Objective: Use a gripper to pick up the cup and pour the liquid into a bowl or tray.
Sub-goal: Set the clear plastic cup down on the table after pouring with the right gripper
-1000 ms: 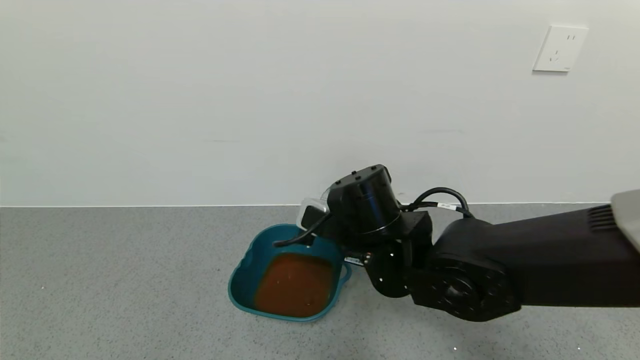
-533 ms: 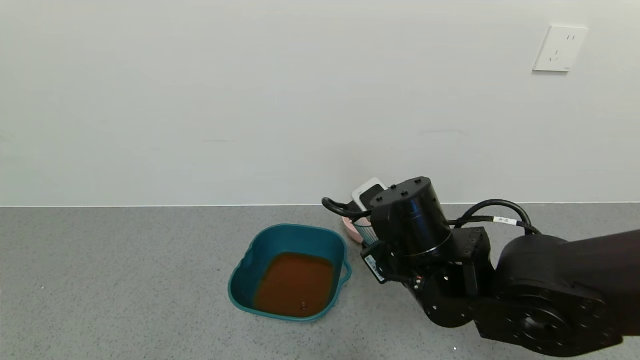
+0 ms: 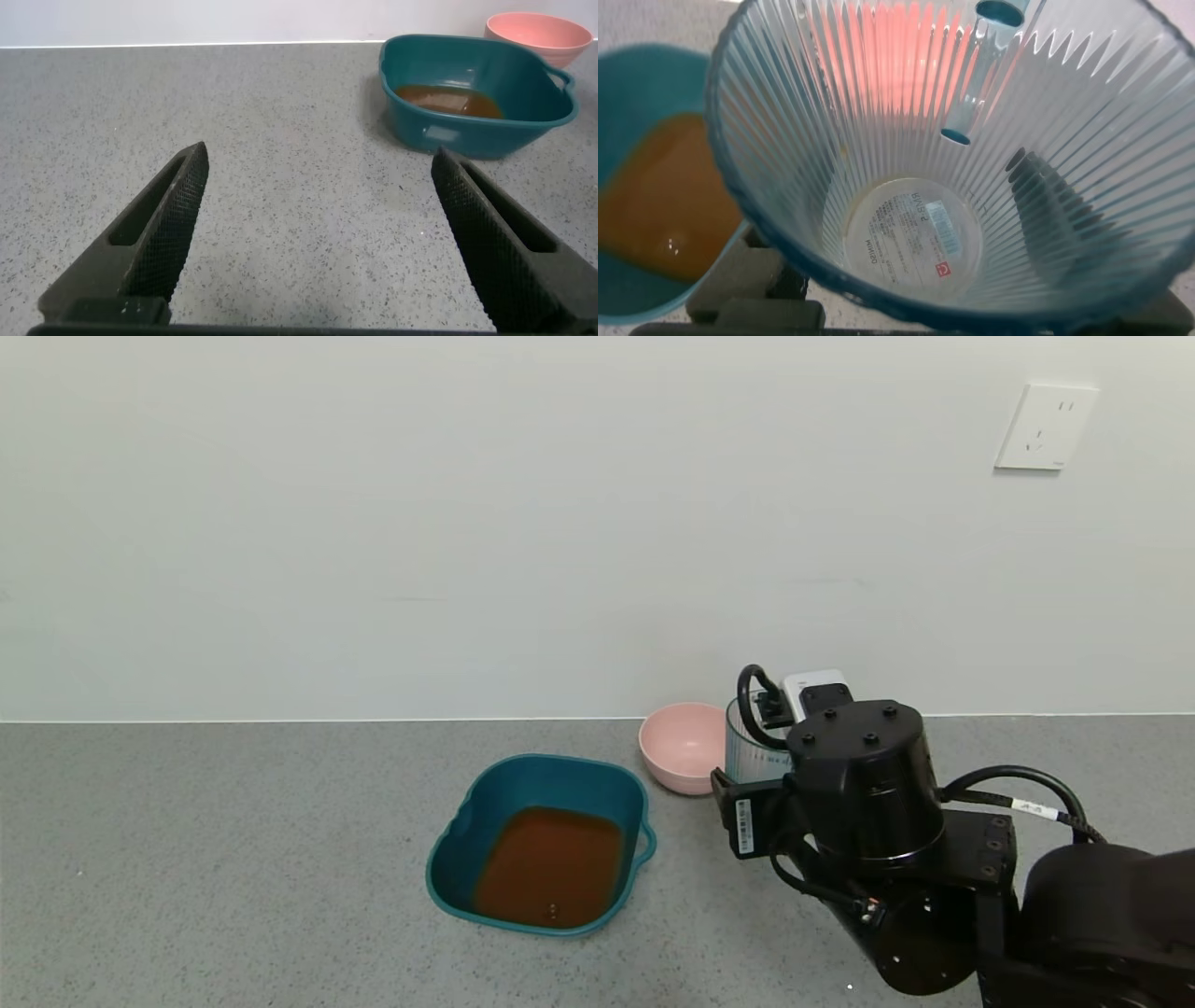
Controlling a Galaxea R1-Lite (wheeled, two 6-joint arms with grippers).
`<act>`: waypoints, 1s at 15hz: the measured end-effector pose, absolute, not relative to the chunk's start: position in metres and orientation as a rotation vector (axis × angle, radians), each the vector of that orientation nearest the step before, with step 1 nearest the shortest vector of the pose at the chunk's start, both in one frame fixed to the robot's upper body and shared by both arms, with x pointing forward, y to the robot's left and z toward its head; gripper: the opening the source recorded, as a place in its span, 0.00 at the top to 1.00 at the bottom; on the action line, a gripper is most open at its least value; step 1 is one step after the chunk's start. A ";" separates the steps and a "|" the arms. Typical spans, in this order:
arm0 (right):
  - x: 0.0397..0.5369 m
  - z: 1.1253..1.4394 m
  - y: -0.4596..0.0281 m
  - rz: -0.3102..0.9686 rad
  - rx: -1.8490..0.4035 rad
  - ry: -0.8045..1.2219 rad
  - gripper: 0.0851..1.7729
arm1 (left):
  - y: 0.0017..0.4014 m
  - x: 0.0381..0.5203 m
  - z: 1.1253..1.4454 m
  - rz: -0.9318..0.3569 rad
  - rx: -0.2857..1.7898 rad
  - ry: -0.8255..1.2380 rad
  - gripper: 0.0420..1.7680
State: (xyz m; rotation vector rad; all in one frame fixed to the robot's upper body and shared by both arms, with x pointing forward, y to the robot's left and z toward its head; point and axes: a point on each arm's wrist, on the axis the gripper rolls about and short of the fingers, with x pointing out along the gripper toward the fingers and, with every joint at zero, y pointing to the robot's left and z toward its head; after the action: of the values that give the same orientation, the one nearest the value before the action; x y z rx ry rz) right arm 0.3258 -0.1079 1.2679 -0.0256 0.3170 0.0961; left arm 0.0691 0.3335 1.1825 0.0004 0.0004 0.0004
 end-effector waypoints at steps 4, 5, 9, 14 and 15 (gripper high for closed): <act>0.328 1.251 -0.131 0.046 0.030 0.280 0.25 | 0.334 0.069 1.182 0.000 0.000 0.001 0.03; 0.330 1.246 -0.139 0.028 0.039 0.276 0.25 | 0.334 0.069 1.182 0.000 0.000 0.000 0.03; 0.345 1.232 -0.173 -0.017 0.055 0.308 0.25 | 0.334 0.069 1.182 0.000 0.000 0.000 0.03; 0.374 1.214 -0.203 -0.071 0.074 0.326 0.25 | 0.334 0.069 1.182 0.000 0.000 0.000 0.03; 0.382 1.210 -0.207 -0.076 0.067 0.316 0.25 | 0.334 0.069 1.182 0.000 0.000 0.000 0.03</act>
State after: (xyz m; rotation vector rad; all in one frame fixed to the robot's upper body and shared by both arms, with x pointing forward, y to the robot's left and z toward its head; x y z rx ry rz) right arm 0.3816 -0.2071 1.2100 0.0673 0.3156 -0.0764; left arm 0.0691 0.3335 1.1825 0.0000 0.0004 0.0000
